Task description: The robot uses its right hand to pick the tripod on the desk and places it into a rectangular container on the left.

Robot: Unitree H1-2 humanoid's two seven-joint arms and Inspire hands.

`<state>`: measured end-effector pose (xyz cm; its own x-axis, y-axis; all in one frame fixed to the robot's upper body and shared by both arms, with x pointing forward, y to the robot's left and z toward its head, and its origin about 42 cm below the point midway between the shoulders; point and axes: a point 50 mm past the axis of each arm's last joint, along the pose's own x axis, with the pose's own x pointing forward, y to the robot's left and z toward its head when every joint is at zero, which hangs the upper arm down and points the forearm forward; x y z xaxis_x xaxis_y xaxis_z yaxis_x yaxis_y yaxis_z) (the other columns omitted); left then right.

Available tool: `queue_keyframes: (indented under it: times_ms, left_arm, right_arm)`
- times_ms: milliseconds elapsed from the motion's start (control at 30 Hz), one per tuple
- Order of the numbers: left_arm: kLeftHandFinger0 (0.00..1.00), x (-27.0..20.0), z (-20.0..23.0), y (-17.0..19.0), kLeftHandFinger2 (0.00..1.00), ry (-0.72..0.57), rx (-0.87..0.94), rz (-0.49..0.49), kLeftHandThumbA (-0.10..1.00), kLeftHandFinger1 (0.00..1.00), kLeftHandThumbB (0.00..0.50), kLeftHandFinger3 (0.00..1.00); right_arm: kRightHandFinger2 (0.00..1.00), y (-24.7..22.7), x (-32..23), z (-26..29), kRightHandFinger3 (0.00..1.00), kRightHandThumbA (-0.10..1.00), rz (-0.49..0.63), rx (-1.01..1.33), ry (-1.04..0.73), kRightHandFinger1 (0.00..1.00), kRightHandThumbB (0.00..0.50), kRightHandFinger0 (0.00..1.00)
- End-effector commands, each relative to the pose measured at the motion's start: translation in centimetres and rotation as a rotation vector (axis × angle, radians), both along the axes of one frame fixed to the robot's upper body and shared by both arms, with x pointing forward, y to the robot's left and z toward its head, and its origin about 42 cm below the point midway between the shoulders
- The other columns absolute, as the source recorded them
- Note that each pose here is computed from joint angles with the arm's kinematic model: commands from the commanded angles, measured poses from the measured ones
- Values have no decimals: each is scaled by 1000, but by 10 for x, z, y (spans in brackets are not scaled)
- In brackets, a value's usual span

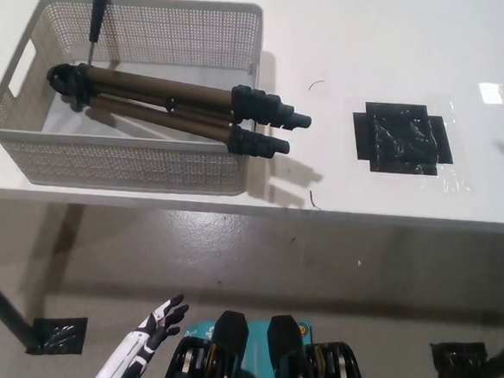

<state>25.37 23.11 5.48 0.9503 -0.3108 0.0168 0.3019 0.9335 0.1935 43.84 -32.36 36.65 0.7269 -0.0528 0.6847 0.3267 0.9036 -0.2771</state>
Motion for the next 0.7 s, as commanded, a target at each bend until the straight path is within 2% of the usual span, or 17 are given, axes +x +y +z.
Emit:
queue_keyframes:
  times_ms: [0,67,167,200,233,267,333,467,533,567,633,667]
  left_arm:
    - [1000,23,29,12,1000,-105,-41,62,1000,1000,161,1000]
    - [1000,26,31,13,1000,-111,-40,60,1000,1000,171,1000]
    - [1000,28,33,13,1000,-122,-36,57,1000,1000,175,1000]
    - [1000,28,34,13,1000,-118,-28,63,1000,1000,187,1000]
    - [1000,29,35,14,1000,-122,-23,62,1000,1000,185,1000]
    - [1000,30,36,14,1000,-122,-20,61,1000,1000,183,1000]
    - [1000,30,37,15,1000,-123,-12,61,1000,1000,184,1000]
    - [1000,31,37,15,1000,-128,-14,63,1000,1000,195,1000]
    - [1000,31,38,16,1000,-125,-18,66,1000,1000,201,1000]
    - [1000,31,38,17,1000,-127,-16,66,1000,1000,189,1000]
    - [1000,31,37,17,1000,-136,-19,63,1000,1000,173,1000]
    - [1000,31,37,17,1000,-134,-23,66,1000,1000,182,1000]
  right_arm:
    - [1000,9,-170,-20,1000,1000,322,240,-359,1000,358,1000]
    - [1000,22,-169,-53,1000,1000,309,237,-261,1000,343,977]
    - [1000,51,-167,-105,1000,1000,342,324,-90,1000,320,1000]
    - [1000,66,-167,-125,1000,1000,344,351,-9,1000,338,1000]
    - [1000,74,-168,-134,1000,1000,372,380,26,1000,323,1000]
    - [1000,89,-170,-149,1000,1000,404,401,78,1000,274,1000]
    - [1000,108,-177,-164,1000,1000,428,405,165,1000,285,1000]
    - [1000,137,-182,-197,1000,1000,485,414,285,1000,176,965]
    - [1000,149,-181,-214,1000,1000,520,420,344,1000,163,951]
    - [1000,157,-182,-224,1000,1000,541,417,377,1000,135,953]
    - [1000,166,-183,-235,1000,985,569,435,427,1000,144,974]
    - [1000,170,-184,-242,1000,992,580,419,460,1000,145,998]
